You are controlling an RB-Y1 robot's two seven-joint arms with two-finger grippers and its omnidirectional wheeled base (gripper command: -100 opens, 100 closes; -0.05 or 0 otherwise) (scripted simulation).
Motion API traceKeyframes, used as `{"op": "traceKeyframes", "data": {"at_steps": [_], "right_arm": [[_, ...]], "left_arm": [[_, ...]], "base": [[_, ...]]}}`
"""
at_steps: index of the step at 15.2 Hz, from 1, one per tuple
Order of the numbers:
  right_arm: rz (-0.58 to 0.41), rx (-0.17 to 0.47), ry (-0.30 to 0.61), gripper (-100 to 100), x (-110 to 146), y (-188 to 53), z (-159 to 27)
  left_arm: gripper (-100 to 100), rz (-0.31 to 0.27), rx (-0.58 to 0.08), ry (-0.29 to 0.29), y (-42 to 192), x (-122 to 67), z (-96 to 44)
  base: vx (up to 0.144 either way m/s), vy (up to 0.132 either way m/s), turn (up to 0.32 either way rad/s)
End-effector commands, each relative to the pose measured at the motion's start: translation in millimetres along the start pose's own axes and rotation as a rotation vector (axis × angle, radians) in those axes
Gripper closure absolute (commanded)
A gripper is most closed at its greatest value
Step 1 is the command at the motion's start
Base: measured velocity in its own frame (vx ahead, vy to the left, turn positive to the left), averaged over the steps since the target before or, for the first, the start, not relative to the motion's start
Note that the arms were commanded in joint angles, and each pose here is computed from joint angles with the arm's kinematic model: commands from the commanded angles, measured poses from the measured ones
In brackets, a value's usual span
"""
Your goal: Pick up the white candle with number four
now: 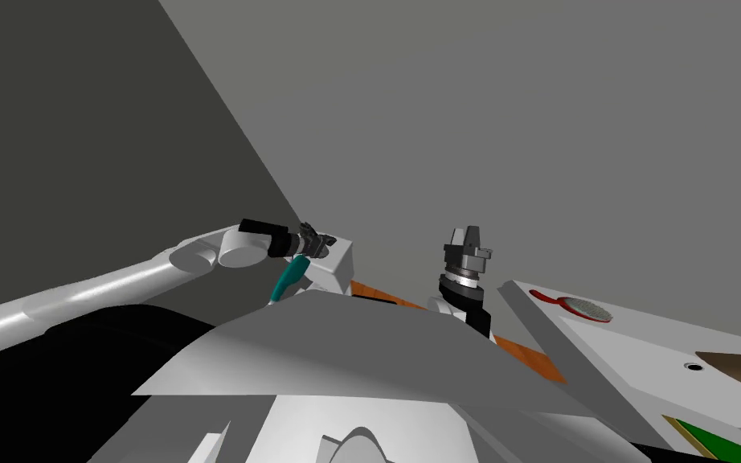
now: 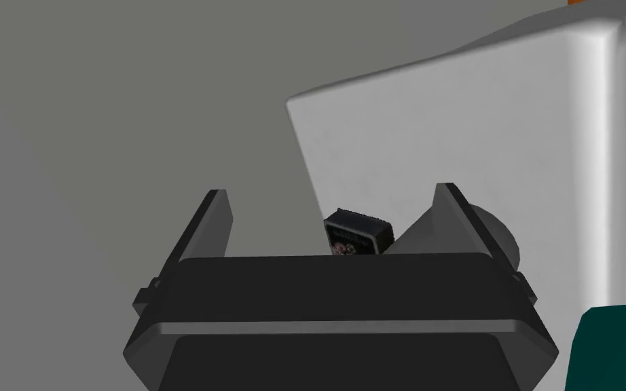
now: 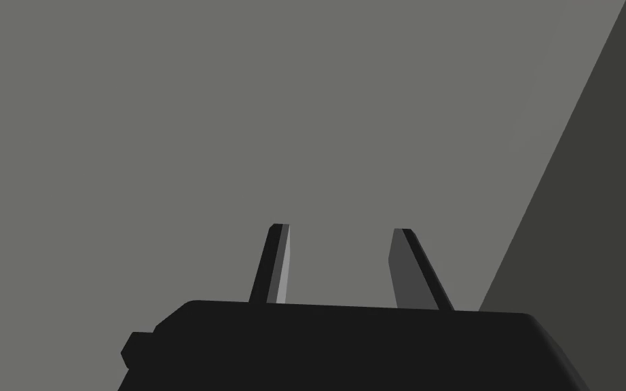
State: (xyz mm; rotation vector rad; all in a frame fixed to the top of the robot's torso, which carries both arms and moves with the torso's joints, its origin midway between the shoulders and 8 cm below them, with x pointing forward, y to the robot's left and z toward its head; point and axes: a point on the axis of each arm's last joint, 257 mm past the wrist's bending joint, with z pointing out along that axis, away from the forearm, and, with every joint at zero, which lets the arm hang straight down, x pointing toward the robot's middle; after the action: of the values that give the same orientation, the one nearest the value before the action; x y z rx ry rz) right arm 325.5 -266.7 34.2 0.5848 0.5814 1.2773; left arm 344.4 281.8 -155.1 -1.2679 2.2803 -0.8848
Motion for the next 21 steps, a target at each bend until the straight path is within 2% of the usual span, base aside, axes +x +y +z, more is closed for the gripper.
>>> {"op": "traceKeyframes", "data": {"at_steps": [1,2,4,5,6,8,9,11,12,13,16,20,21], "right_arm": [[0.000,0.000,0.000,0,0.0,0.0,0.0],[0.000,0.000,0.000,0,0.0,0.0,0.0],[0.000,0.000,0.000,0,0.0,0.0,0.0],[0.000,0.000,0.000,0,0.0,0.0,0.0],[0.000,0.000,0.000,0,0.0,0.0,0.0],[0.000,0.000,0.000,0,0.0,0.0,0.0],[0.000,0.000,0.000,0,0.0,0.0,0.0],[0.000,0.000,0.000,0,0.0,0.0,0.0],[0.000,0.000,0.000,0,0.0,0.0,0.0],[0.000,0.000,0.000,0,0.0,0.0,0.0],[0.000,0.000,0.000,0,0.0,0.0,0.0],[0.000,0.000,0.000,0,0.0,0.0,0.0],[0.000,0.000,0.000,0,0.0,0.0,0.0]], "left_arm": [[-100,0.011,-0.068,-0.001,10.4,-3.0,-3.8],[-100,0.011,-0.076,-0.001,12.4,-3.2,-4.0],[-100,0.021,-0.146,-0.003,21.4,-6.3,-9.5],[-100,0.021,-0.151,-0.004,22.7,-6.4,-9.7],[-100,0.027,-0.198,-0.005,26.8,-8.9,-15.1],[-100,0.032,-0.222,-0.009,32.0,-10.0,-16.4],[-100,0.036,-0.271,-0.012,36.6,-12.7,-22.4],[-100,0.041,-0.289,-0.015,40.1,-13.7,-23.8],[-100,0.050,-0.340,-0.022,44.5,-16.9,-30.7],[-100,0.050,-0.351,-0.023,47.1,-17.3,-31.6],[-100,0.063,-0.446,-0.039,55.1,-23.5,-45.8],[-100,0.076,-0.539,-0.059,63.2,-29.7,-60.7],[-100,0.076,-0.546,-0.060,64.6,-30.0,-61.6]], "base": [[0.026,0.001,-0.067],[0.019,0.003,-0.019],[0.026,0.001,-0.058],[0.019,0.000,-0.016],[0.018,-0.002,-0.039],[0.020,0.000,-0.037],[0.027,-0.001,-0.044],[0.025,0.000,-0.032],[0.023,-0.002,-0.036],[0.024,0.000,-0.037],[0.029,0.000,-0.046],[0.029,0.001,-0.029],[0.029,0.000,-0.026]]}}
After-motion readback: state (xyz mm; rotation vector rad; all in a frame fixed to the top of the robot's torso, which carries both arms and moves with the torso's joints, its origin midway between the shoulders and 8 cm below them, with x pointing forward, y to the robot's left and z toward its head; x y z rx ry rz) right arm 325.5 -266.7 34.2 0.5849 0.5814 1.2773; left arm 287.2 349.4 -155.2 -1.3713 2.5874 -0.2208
